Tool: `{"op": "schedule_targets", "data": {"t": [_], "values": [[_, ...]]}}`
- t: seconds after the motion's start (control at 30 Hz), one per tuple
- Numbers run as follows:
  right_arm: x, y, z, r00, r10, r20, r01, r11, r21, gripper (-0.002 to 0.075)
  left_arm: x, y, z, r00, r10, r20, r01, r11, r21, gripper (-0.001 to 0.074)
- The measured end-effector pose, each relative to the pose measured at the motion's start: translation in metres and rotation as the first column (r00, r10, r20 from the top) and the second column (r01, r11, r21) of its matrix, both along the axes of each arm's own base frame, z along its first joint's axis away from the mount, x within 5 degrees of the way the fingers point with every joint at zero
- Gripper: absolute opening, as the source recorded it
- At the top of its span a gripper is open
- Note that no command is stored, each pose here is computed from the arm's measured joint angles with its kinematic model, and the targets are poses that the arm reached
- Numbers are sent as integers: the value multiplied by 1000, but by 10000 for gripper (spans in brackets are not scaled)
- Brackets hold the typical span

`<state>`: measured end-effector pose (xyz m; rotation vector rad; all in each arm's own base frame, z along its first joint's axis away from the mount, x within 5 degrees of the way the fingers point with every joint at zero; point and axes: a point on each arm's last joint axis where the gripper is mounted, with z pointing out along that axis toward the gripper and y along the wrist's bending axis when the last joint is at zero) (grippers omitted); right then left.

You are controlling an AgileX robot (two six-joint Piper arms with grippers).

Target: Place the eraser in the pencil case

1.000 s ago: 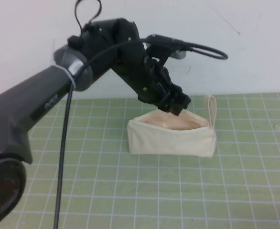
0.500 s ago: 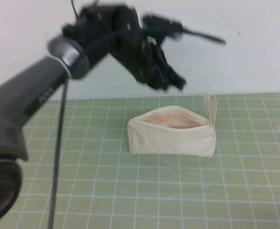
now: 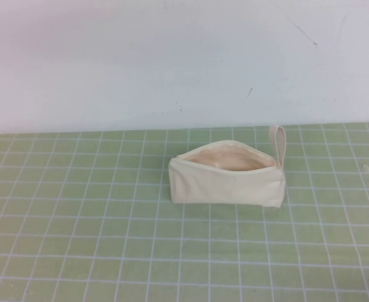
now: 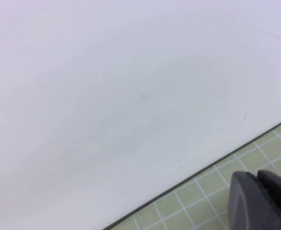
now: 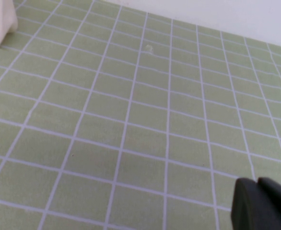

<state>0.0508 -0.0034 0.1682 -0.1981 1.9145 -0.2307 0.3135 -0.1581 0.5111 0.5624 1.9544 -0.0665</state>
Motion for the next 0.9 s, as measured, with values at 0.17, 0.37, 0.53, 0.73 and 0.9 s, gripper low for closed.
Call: {"op": "schedule_targets", "data": {"t": [0.17, 0.37, 0.53, 0.73, 0.9], "values": [[0, 0, 0, 1000, 0, 0, 0, 1000, 0, -1, -32, 18, -6, 1000, -3, -8, 3, 1000, 17, 0], [0, 0, 0, 1000, 0, 0, 0, 1000, 0, -1, -71, 39, -70, 999, -34, -17, 35, 997, 63, -1], [0, 0, 0, 1000, 0, 0, 0, 1000, 0, -1, -104, 57, -124, 999, -49, -11, 50, 995, 91, -1], [0, 0, 0, 1000, 0, 0, 0, 1000, 0, -1, -137, 74, -174, 998, -42, -53, 45, 997, 55, -1], [0, 0, 0, 1000, 0, 0, 0, 1000, 0, -1, -158, 86, -195, 996, -33, -78, 38, 998, 58, -1]]}}
